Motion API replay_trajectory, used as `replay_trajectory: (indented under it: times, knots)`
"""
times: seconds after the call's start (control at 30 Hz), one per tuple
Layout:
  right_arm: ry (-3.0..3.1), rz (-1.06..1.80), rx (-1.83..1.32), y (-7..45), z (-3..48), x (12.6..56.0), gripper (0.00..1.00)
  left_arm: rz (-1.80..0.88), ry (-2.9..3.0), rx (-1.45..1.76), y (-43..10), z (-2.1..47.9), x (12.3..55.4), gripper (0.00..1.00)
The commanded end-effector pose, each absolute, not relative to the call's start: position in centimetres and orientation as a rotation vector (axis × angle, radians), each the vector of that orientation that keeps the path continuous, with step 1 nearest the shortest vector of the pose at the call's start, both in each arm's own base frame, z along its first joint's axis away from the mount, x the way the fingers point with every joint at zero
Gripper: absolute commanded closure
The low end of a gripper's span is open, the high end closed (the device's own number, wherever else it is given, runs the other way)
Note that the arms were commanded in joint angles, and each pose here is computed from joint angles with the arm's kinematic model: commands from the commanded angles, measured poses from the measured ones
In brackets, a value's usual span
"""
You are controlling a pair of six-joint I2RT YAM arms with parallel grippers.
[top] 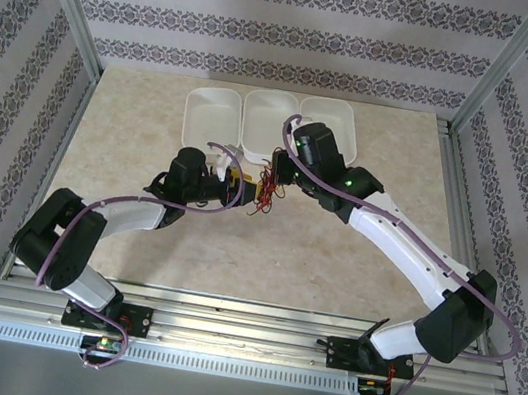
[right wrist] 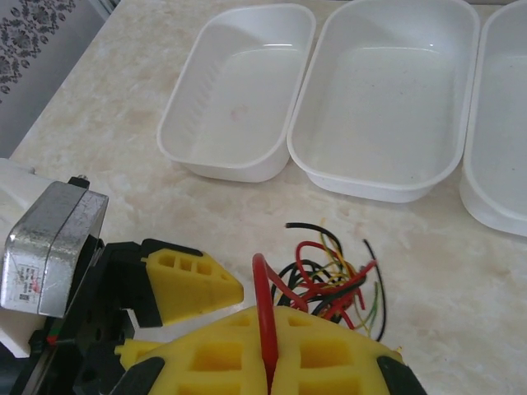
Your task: Untangle the cables
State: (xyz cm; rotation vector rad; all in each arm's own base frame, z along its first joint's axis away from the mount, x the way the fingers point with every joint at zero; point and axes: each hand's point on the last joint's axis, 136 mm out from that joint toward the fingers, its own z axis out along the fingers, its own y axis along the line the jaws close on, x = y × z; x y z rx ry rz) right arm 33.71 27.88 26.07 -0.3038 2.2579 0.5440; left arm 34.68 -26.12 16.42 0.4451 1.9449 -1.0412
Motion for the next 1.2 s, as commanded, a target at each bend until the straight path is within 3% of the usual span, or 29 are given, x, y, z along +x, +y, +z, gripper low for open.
replay_trajectory:
  times: [0.0, 0.1, 0.5, 0.73, 0.9, 1.17]
  knots:
    - [2.234, 0.563, -0.292, 28.8, 26.3, 34.0, 1.00, -1.105, 1.942, 0.380, -27.0, 16.5, 35.1, 0.37]
    - [2.235, 0.549, -0.290, 28.9, 25.8, 34.1, 1.00, -1.184, 1.900, 0.341, -27.6, 17.2, 35.3, 0.34]
    - [2.247, 0.550, -0.285, 29.9, 24.9, 34.3, 1.00, -1.225, 1.926, 0.330, -28.6, 16.5, 35.0, 0.35]
    - [2.210, 0.610, -0.275, 30.3, 26.4, 34.0, 1.00, -1.152, 2.013, 0.274, -27.9, 14.2, 35.6, 0.47]
    - [2.206, 0.593, -0.265, 29.7, 26.5, 33.7, 1.00, -1.142, 2.012, 0.231, -27.6, 14.0, 36.0, 0.66]
    - [2.221, 0.452, -0.142, 26.0, 25.9, 34.1, 1.00, -1.102, 2.039, 0.236, -26.6, 13.3, 35.3, 0.68]
